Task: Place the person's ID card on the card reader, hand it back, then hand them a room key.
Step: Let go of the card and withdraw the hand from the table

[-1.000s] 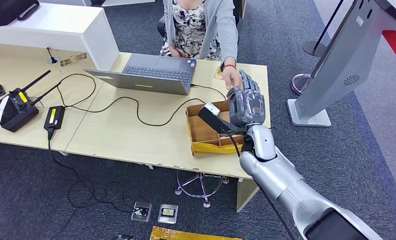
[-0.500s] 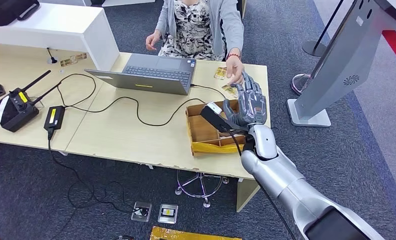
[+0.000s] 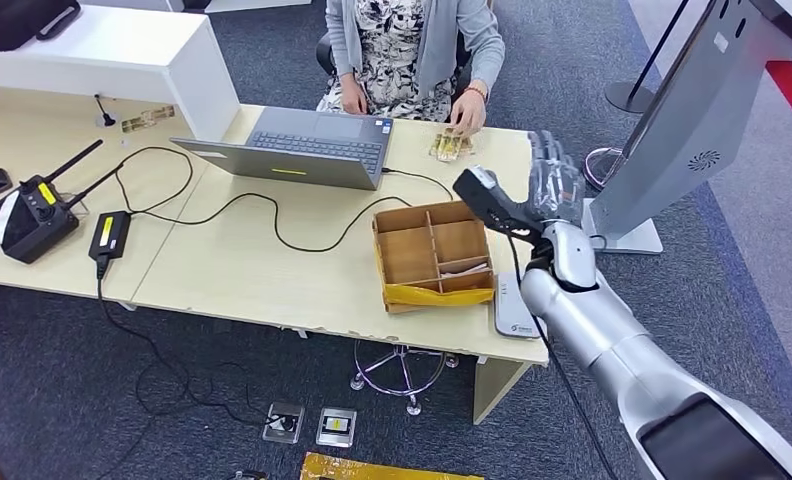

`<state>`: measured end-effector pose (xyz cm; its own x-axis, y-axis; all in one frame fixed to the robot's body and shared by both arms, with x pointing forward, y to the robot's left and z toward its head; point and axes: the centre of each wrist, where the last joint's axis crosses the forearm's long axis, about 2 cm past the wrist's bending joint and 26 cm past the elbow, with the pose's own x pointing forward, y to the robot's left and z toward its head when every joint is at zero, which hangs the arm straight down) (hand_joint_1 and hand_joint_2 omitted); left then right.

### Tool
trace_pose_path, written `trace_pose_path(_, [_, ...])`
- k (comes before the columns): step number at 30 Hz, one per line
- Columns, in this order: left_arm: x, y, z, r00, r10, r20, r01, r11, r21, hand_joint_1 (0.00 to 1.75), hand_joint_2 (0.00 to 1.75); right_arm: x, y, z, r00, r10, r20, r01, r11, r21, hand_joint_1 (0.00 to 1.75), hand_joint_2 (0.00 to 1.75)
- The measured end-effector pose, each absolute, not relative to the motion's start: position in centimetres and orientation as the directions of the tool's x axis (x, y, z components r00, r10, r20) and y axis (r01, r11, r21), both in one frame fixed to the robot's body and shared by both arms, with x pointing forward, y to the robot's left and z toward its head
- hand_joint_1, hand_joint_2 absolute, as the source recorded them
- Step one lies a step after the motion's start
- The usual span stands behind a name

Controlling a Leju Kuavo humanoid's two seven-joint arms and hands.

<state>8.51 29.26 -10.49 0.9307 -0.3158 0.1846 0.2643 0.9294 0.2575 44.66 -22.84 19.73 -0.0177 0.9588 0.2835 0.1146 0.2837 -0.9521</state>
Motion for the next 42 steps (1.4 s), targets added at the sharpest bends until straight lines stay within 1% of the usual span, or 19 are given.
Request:
trace_pose_path(2, [8.2,29.3,-10.5,0.932,-0.310,0.191,0.249,0.925,0.287,0.00,0.00,45.2,-25.9,19.9,0.089,0.966,0.244,0.093,0.236,-0.967,0.00,0.00])
trace_pose_path(5, [7.7,29.4,-10.6,0.937,-0.290,0.196,0.227,0.930,0.287,0.00,0.00,45.4,-30.8,19.5,0.267,0.945,0.189,0.052,0.182,-0.982,0.00,0.00])
trace_pose_path(7, [7.3,29.4,-10.7,0.947,-0.253,0.197,0.199,0.945,0.259,0.00,0.00,45.1,-34.8,18.9,0.433,0.882,0.187,0.023,0.197,-0.980,0.00,0.00])
trace_pose_path(10, [6.5,29.3,-10.9,0.968,-0.178,0.175,0.142,0.969,0.202,0.00,0.00,43.2,-41.3,16.8,0.643,0.741,0.195,-0.018,0.270,-0.963,0.00,0.00])
trace_pose_path(13, [5.9,29.4,-10.9,0.981,-0.097,0.167,0.065,0.981,0.185,0.00,0.00,40.0,-46.2,14.0,0.753,0.628,0.199,-0.042,0.347,-0.937,0.00,1.31])
trace_pose_path(14, [5.9,29.4,-10.9,0.982,-0.065,0.175,0.032,0.983,0.181,0.00,0.44,38.9,-47.4,12.9,0.781,0.591,0.200,-0.046,0.375,-0.926,0.00,1.75])
trace_pose_path(17, [6.0,29.5,-10.9,0.976,0.037,0.216,-0.074,0.983,0.165,0.00,1.75,34.9,-49.8,9.3,0.850,0.477,0.225,-0.038,0.481,-0.876,0.00,1.75])
trace_pose_path(20, [6.0,29.5,-10.9,0.959,0.111,0.261,-0.155,0.975,0.156,0.00,1.75,30.2,-51.0,5.2,0.893,0.349,0.283,0.014,0.609,-0.793,0.00,1.75])
trace_pose_path(23, [6.1,29.6,-10.9,0.940,0.146,0.307,-0.198,0.970,0.144,0.00,1.75,25.4,-51.3,1.6,0.918,0.212,0.335,0.092,0.708,-0.701,0.00,1.75])
trace_pose_path(26, [6.1,29.6,-10.9,0.929,0.166,0.330,-0.220,0.966,0.133,0.00,1.75,19.9,-50.7,-1.9,0.942,0.056,0.330,0.171,0.767,-0.619,0.00,1.75])
trace_pose_path(30, [5.6,29.6,-11.0,0.935,0.157,0.319,-0.210,0.968,0.140,0.00,1.75,13.7,-48.3,-5.5,0.941,-0.116,0.318,0.276,0.807,-0.522,0.00,1.75])
trace_pose_path(34, [5.1,29.2,-11.1,0.943,0.135,0.305,-0.182,0.975,0.130,0.00,1.75,10.2,-46.1,-7.3,0.940,-0.190,0.284,0.309,0.828,-0.468,0.00,1.75])
trace_pose_path(41, [4.0,28.6,-11.2,0.956,0.063,0.287,-0.093,0.991,0.093,0.00,1.75,6.8,-42.8,-9.0,0.951,-0.209,0.227,0.286,0.875,-0.391,0.00,1.75])
trace_pose_path(42, [3.9,28.6,-11.2,0.957,0.055,0.285,-0.083,0.993,0.087,0.00,1.75,6.5,-42.5,-9.2,0.953,-0.205,0.223,0.279,0.881,-0.383,0.00,1.31])
